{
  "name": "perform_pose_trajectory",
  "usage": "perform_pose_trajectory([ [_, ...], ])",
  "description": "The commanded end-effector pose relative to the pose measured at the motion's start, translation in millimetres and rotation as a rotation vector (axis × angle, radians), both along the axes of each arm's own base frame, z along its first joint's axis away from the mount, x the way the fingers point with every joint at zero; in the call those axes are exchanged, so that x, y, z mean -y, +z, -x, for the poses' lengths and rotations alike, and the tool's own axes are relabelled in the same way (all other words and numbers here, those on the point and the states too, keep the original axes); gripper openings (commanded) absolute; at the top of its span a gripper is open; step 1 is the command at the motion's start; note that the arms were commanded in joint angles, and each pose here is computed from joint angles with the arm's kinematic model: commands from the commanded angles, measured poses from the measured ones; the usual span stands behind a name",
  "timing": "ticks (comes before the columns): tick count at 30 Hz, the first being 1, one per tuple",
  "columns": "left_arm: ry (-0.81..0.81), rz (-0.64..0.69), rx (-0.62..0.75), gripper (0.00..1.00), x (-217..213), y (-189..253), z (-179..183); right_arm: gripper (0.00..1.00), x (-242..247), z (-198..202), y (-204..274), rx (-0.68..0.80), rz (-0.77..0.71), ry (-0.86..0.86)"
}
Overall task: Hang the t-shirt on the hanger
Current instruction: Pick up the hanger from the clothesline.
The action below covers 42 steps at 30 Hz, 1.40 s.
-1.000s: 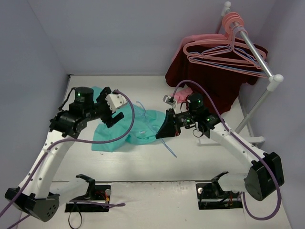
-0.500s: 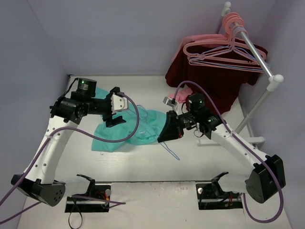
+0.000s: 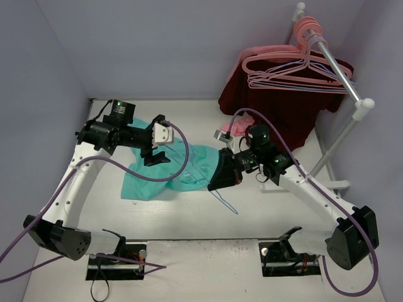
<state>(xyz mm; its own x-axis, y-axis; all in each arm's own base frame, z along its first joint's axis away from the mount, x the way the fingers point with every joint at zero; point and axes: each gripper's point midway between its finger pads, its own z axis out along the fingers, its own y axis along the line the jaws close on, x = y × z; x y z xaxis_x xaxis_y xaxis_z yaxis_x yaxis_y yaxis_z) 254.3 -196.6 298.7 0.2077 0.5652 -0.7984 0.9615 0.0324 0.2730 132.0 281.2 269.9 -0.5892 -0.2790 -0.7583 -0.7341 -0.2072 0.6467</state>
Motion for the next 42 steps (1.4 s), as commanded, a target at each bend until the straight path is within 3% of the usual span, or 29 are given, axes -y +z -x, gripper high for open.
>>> perform_pose_trajectory([
  [1,-0.084,0.077,0.085,0.74,13,30,-1,0.0,8,27,19,0.039,-0.075,0.13],
  [10,-0.126,0.119,0.02,0.62,20,21,7,0.0,7,27,18,0.041,-0.073,0.126],
  [15,-0.164,0.163,-0.029,0.47,25,17,21,0.0,6,26,19,0.042,-0.074,0.129],
  [20,-0.185,0.174,-0.063,0.42,31,13,24,0.0,5,26,19,0.037,-0.076,0.142],
  [23,-0.189,0.181,-0.068,0.31,31,14,25,0.0,5,26,17,0.03,-0.071,0.14],
  [25,-0.19,0.181,-0.07,0.16,31,13,26,0.0,5,25,15,0.03,-0.07,0.137],
  [26,-0.189,0.18,-0.072,0.16,31,13,26,0.0,5,25,15,0.029,-0.069,0.136],
  [28,-0.19,0.183,-0.07,0.01,31,14,27,0.0,5,25,12,0.025,-0.064,0.132],
  [33,-0.185,0.181,-0.081,0.0,30,12,29,0.02,3,20,5,0.018,-0.049,0.106],
  [38,-0.138,0.127,-0.052,0.0,18,4,32,0.53,1,-5,-1,0.044,-0.022,-0.014],
  [42,-0.079,0.082,-0.022,0.0,7,2,31,0.72,1,-37,3,0.084,-0.001,-0.152],
])
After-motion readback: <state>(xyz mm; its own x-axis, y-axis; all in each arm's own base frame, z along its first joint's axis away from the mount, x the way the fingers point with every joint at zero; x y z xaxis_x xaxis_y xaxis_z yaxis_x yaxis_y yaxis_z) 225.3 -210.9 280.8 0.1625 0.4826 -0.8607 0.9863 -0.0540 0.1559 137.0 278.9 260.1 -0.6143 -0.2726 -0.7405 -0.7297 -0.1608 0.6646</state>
